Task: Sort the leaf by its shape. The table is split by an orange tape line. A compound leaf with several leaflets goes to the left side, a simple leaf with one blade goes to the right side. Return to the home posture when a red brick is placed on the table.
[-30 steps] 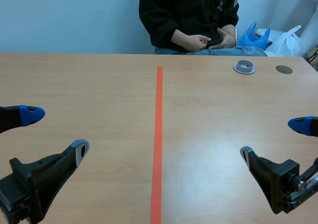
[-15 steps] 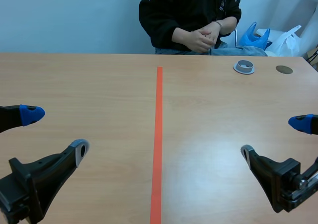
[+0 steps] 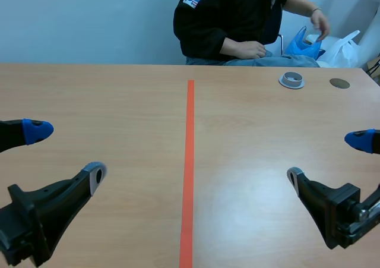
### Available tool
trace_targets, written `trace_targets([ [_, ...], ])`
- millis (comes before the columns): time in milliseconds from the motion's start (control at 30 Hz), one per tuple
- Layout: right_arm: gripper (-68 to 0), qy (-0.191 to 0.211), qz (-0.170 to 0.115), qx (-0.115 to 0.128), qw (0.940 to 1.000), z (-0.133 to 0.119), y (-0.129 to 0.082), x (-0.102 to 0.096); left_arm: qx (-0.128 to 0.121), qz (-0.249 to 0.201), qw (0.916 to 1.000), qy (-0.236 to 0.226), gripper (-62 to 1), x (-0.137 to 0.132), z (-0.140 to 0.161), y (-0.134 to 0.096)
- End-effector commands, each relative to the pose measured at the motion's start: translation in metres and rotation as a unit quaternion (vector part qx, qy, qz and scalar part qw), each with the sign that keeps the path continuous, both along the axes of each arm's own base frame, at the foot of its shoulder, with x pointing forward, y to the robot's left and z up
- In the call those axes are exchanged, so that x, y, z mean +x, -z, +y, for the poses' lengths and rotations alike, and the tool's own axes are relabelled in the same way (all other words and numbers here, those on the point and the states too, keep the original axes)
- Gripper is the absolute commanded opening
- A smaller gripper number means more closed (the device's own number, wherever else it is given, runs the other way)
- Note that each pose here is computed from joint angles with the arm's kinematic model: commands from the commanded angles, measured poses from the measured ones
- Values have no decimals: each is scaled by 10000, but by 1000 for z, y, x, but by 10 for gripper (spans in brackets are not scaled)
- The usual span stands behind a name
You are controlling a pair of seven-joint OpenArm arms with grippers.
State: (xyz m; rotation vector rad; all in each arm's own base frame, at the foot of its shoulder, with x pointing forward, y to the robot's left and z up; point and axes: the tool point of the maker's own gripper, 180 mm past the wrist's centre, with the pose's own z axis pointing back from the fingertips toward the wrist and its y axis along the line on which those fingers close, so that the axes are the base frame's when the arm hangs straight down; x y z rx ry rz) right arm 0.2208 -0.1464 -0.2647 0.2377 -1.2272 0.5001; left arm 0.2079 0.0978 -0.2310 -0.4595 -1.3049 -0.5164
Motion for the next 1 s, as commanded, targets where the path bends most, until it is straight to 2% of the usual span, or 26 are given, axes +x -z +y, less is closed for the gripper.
trace_targets([
  [0, 4, 66, -152, 21, 9999, -3, -6, 6, -102, -129, 9999, -15, 14, 4, -2, -10],
  [333, 4, 68, -194, 13, 9998, -3, -8, 8, 51, 67, 10000, -1, 14, 3, -1, -1],
  [967, 4, 68, -194, 13, 9998, -3, -8, 8, 33, 83, 9999, 87, 14, 1, -4, -1],
])
